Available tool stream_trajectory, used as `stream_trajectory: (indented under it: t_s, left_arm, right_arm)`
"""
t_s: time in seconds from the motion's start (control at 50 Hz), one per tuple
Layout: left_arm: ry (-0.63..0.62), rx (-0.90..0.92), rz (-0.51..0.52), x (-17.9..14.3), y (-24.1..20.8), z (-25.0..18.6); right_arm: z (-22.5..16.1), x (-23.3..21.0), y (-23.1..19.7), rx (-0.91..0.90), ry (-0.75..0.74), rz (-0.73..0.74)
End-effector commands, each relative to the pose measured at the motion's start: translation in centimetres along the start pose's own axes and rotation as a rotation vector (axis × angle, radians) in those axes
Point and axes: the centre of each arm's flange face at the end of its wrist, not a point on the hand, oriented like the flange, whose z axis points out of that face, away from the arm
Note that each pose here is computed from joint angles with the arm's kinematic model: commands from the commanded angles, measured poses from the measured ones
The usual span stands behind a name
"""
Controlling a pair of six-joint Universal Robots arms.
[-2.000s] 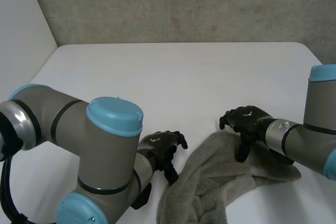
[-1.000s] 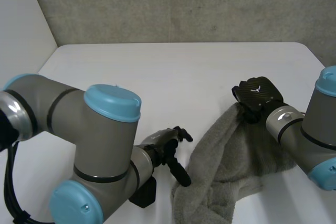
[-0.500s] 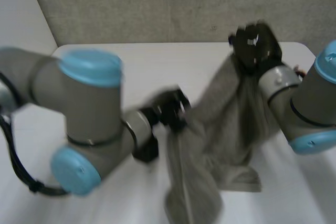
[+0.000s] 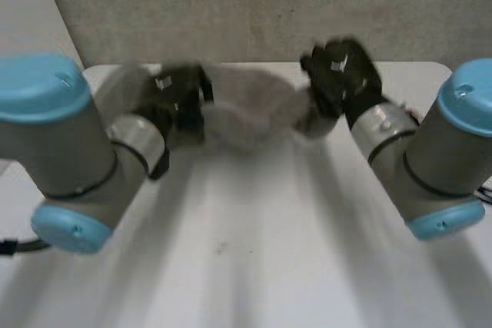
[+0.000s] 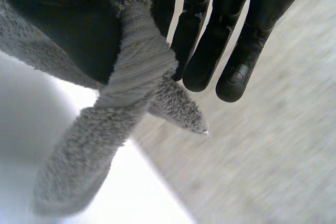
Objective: Fold the towel.
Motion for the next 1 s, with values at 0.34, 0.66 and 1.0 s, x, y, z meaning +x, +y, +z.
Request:
stream_trajectory:
  t_s: [0.34, 0.66, 1.0]
  left_arm:
    - [-0.001, -0.180, 0.150, -0.4, 4.1, -2.5]
    - [-0.085, -0.357, 0.329, -5.7, 4.8, -6.2]
    - [-0.109, -0.481, 0.319, -10.1, 7.1, -7.2]
  right_arm:
    - [-4.7, 1.3, 9.2, -0.458, -0.090, -0.091]
    - [-4.5, 2.1, 10.2, -0.448, -0.033, -0.012]
    - [-4.6, 1.8, 10.2, -0.444, -0.041, -0.011]
